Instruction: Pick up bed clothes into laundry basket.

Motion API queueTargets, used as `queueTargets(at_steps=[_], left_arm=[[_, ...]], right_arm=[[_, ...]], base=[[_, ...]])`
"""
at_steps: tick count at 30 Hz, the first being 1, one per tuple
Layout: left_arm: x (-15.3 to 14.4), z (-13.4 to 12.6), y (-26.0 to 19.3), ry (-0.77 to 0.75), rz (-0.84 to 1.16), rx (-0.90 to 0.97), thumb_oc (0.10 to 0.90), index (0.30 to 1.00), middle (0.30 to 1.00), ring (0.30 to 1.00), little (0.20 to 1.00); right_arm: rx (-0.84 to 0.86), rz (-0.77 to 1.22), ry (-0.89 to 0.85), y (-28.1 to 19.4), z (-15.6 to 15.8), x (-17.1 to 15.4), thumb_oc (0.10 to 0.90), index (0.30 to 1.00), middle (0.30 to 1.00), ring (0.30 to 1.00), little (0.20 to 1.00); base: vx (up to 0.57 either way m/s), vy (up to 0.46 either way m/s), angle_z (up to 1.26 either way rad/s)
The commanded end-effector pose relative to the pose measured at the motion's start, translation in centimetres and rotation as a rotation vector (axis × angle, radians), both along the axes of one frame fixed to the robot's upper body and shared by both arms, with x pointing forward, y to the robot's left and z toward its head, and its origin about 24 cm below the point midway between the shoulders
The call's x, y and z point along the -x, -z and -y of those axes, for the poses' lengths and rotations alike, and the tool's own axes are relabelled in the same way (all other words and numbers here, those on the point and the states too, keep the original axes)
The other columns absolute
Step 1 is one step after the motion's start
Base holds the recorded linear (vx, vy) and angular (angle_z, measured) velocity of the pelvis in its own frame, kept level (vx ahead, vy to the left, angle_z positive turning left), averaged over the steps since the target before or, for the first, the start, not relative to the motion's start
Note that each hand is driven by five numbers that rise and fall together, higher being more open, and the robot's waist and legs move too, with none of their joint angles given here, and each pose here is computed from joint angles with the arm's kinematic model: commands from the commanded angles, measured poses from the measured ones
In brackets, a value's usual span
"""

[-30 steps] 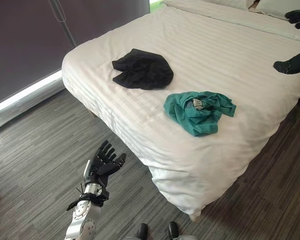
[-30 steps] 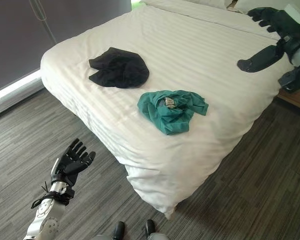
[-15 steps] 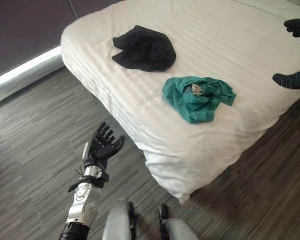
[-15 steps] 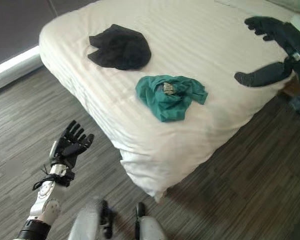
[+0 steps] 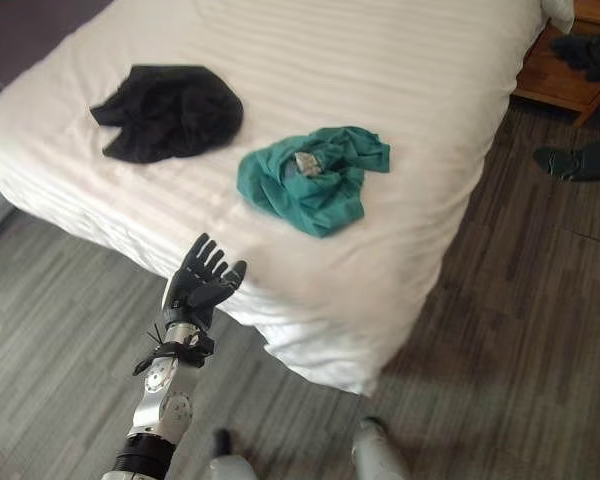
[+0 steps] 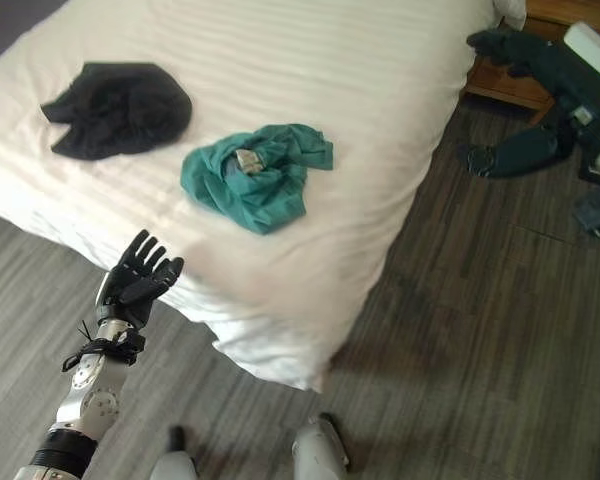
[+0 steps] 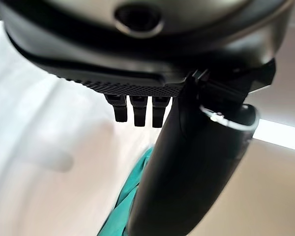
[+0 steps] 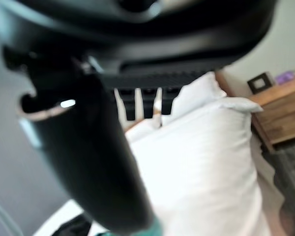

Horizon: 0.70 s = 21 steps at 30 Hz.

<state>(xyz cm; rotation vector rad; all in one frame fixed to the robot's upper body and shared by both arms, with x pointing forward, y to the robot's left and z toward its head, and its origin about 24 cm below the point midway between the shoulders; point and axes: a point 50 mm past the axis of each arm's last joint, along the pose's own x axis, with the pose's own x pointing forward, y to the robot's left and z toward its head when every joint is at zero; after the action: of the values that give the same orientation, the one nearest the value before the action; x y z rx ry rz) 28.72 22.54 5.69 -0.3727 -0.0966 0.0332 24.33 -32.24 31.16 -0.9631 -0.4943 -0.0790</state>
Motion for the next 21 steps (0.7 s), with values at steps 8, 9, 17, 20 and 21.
queueTargets(at_steps=[8,9,17,20,21], left_arm=[[-0.9,-0.5,-7.2,0.109,0.262,-0.234,0.8,0.9,0.9,0.9,0.9],[-1.0,0.4,-6.5,0.143,0.247,-0.21,0.8,0.9,0.9,0.9,0.9],[-3.5,5.8,-9.8,0.303,0.38,-0.17,0.8,0.9,0.9,0.9,0.9],[-3.9,6.9,-11.5,0.292,0.438,-0.169,0.8,0.9,0.9,0.9,0.9],[-4.0,7.3,-12.4,0.298,0.473,-0.131,0.8,0.9,0.9,0.9,0.9]], right_arm=[[-0.241,0.142,0.186,1.6,6.5,4.8,0.8,0.9,0.9,0.9,0.9],[-0.296,0.145,0.205,2.4,7.4,5.2,0.8,0.9,0.9,0.9,0.9],[-0.323,0.201,0.261,2.6,8.6,6.3,0.8,0.9,0.9,0.9,0.9],[-0.302,0.314,0.221,0.4,7.7,6.9,0.8,0.9,0.9,0.9,0.9],[-0.307,0.316,0.211,0.4,7.7,7.2,0.8,0.9,0.9,0.9,0.9]], base=[[0.32,0.58,-0.1],[0.38,0.348,0.24],[0.51,0.252,0.47],[0.35,0.179,0.33],[0.51,0.251,-0.66]])
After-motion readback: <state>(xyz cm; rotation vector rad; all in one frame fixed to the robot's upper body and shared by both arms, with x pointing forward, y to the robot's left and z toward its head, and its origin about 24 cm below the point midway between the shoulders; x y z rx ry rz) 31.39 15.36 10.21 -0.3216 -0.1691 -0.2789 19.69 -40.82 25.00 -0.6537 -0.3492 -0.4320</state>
